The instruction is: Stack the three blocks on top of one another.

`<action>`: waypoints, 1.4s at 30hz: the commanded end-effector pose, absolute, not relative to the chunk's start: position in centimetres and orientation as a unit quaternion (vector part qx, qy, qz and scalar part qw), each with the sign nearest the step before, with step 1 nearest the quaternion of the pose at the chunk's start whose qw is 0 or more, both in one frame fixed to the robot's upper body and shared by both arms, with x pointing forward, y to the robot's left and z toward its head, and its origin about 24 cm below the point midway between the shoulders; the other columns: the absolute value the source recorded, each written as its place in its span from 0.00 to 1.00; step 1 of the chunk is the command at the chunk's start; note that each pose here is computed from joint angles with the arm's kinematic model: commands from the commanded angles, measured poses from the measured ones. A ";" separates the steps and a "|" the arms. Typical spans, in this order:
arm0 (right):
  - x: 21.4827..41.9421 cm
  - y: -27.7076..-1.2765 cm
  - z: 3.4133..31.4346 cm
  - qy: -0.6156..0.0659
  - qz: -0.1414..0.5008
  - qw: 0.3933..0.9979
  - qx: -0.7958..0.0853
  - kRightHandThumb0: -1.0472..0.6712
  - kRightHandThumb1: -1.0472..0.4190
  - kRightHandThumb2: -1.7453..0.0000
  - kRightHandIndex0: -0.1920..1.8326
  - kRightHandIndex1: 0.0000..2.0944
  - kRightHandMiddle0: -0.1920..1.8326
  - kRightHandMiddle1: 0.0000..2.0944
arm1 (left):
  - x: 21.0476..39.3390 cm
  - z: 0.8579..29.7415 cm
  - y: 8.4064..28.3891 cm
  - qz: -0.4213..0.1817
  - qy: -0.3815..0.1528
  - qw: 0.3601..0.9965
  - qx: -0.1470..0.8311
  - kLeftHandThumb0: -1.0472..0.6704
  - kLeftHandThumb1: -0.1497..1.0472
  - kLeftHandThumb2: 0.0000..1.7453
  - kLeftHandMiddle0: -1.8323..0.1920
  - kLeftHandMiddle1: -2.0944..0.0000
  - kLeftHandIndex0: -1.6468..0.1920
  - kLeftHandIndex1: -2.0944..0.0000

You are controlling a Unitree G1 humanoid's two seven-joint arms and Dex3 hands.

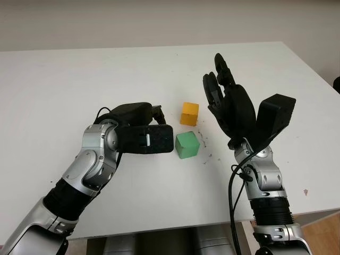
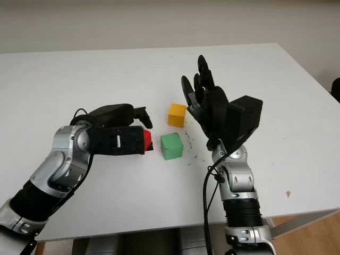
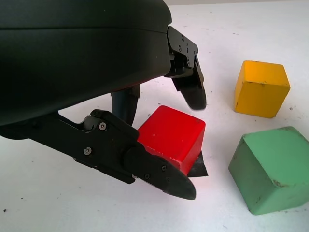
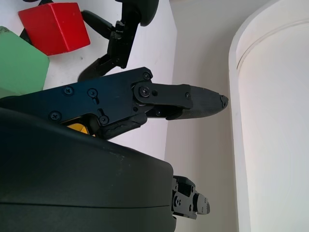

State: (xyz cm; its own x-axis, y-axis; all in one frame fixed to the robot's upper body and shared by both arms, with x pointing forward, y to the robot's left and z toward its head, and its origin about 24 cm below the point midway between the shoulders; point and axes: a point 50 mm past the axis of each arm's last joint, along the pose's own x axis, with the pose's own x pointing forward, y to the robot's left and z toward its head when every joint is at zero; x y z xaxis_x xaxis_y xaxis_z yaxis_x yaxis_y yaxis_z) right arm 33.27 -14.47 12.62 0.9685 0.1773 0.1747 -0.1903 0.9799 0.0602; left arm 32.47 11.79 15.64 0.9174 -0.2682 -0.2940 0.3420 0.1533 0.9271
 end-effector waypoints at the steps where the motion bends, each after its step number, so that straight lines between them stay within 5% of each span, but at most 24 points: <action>1: 33.1 -14.4 12.7 -0.089 0.093 0.991 0.038 0.23 0.00 0.76 0.03 0.03 0.04 0.02 | 32.3 16.1 11.6 -0.204 0.020 0.751 0.628 0.24 0.86 0.03 1.00 0.08 0.80 0.83; 6: 33.1 -14.5 12.6 -0.089 0.094 0.991 0.039 0.24 0.00 0.76 0.03 0.02 0.03 0.02 | 32.2 16.0 11.6 -0.213 0.021 0.752 0.624 0.23 0.86 0.03 1.00 0.02 0.78 0.87; 8: 33.1 -14.5 12.6 -0.091 0.097 0.990 0.038 0.24 0.00 0.75 0.03 0.02 0.03 0.02 | 32.1 16.1 11.6 -0.215 0.016 0.751 0.624 0.22 0.86 0.03 1.00 0.10 0.79 0.88; 13: 33.1 -14.6 12.6 -0.088 0.094 0.991 0.040 0.24 0.00 0.75 0.03 0.02 0.04 0.02 | 31.9 17.3 12.6 -0.228 0.014 0.766 0.601 0.15 0.87 0.03 0.88 0.81 0.86 0.97; 16: 33.0 -14.6 12.6 -0.088 0.095 0.991 0.039 0.24 0.00 0.76 0.03 0.02 0.04 0.02 | 31.8 18.3 13.2 -0.233 0.014 0.779 0.582 0.15 0.87 0.03 0.87 0.94 0.90 0.98; 23: 33.1 -14.8 12.7 -0.090 0.092 0.991 0.035 0.24 0.00 0.76 0.04 0.03 0.05 0.03 | 30.6 22.5 17.5 -0.128 -0.051 0.891 0.433 0.10 1.00 0.08 0.85 0.96 0.87 0.96; 26: 33.2 -15.0 12.8 -0.094 0.091 0.991 0.038 0.23 0.00 0.81 0.03 0.03 0.06 0.03 | 29.9 22.7 18.6 -0.062 -0.088 0.912 0.395 0.13 1.00 0.19 0.82 0.95 0.84 0.95; 31: 33.6 -15.3 13.4 -0.096 0.084 0.991 0.035 0.21 0.00 0.91 0.04 0.03 0.06 0.03 | 29.4 21.0 19.2 0.017 -0.128 0.944 0.303 0.18 1.00 0.29 0.84 0.97 0.88 0.98; 42: 35.8 -16.9 15.5 -0.117 0.068 0.987 -0.086 0.24 0.06 0.98 0.18 0.09 0.16 0.07 | 29.6 16.2 20.2 0.100 -0.122 0.967 0.201 0.20 1.00 0.29 0.88 0.98 0.88 0.97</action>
